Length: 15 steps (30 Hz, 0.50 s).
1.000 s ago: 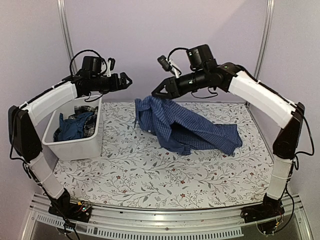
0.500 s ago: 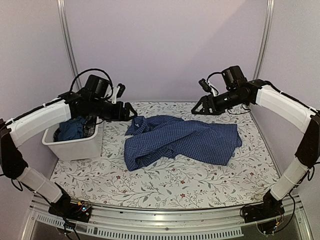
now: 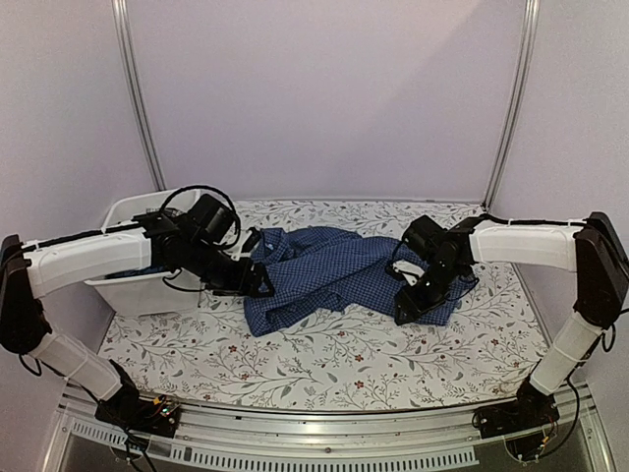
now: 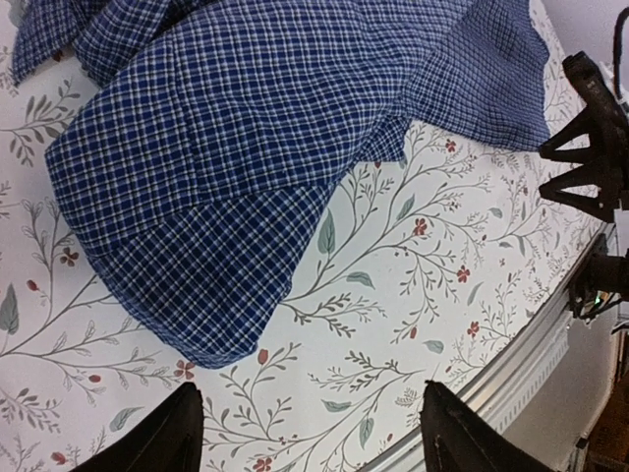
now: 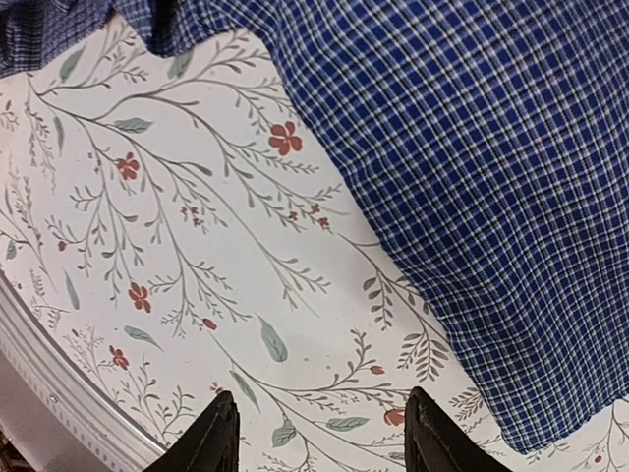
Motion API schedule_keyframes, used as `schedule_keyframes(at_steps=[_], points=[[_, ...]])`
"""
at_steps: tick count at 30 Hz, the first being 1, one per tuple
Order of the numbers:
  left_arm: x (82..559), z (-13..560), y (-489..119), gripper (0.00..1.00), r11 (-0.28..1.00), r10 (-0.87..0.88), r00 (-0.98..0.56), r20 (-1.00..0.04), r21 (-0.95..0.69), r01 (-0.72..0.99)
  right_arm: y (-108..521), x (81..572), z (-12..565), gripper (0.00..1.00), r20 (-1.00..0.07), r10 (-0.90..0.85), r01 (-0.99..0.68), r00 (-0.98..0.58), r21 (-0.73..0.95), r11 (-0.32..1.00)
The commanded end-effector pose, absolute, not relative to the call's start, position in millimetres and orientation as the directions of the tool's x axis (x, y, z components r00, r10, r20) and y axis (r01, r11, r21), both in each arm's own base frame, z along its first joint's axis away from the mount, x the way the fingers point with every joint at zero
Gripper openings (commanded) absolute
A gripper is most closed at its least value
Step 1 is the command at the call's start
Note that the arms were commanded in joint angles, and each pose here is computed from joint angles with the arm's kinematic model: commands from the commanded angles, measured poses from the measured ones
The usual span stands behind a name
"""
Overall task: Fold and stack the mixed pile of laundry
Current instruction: Adjust the crumpled shirt at the center of the board.
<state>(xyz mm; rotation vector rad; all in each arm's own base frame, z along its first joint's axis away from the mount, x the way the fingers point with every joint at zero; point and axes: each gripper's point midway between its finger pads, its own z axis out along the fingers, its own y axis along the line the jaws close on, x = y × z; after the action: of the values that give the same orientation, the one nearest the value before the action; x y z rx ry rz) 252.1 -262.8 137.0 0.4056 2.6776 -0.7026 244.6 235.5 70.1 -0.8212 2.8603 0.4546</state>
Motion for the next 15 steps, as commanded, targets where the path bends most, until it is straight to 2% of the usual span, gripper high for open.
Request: schedule_keyframes(at_steps=[1,10,13,15], points=[[243.1,127.8,-270.4,0.75,0.826,0.202,-0.915,-0.349,-0.441,0.351,209.4,253.8,44.8,0.55,-0.152,-0.520,-0.534,-0.841,0.071,0.843],[246.5,105.0,-275.4,0.78,0.839,0.231,-0.924,-0.304,-0.419,0.348,188.6,260.0,-4.3,0.51,-0.028,-0.543,-0.541,-0.839,-0.061,0.839],[247.7,89.8,-271.3,0.81,0.864,0.225,-0.936,-0.269,-0.389,0.319,178.4,256.7,-19.3,0.42,0.021,-0.539,-0.538,-0.842,-0.100,0.837],[248.1,78.6,-267.0,0.82,0.884,0.214,-0.946,-0.244,-0.363,0.294,172.2,254.9,-27.5,0.31,0.048,-0.533,-0.534,-0.845,-0.125,0.836]])
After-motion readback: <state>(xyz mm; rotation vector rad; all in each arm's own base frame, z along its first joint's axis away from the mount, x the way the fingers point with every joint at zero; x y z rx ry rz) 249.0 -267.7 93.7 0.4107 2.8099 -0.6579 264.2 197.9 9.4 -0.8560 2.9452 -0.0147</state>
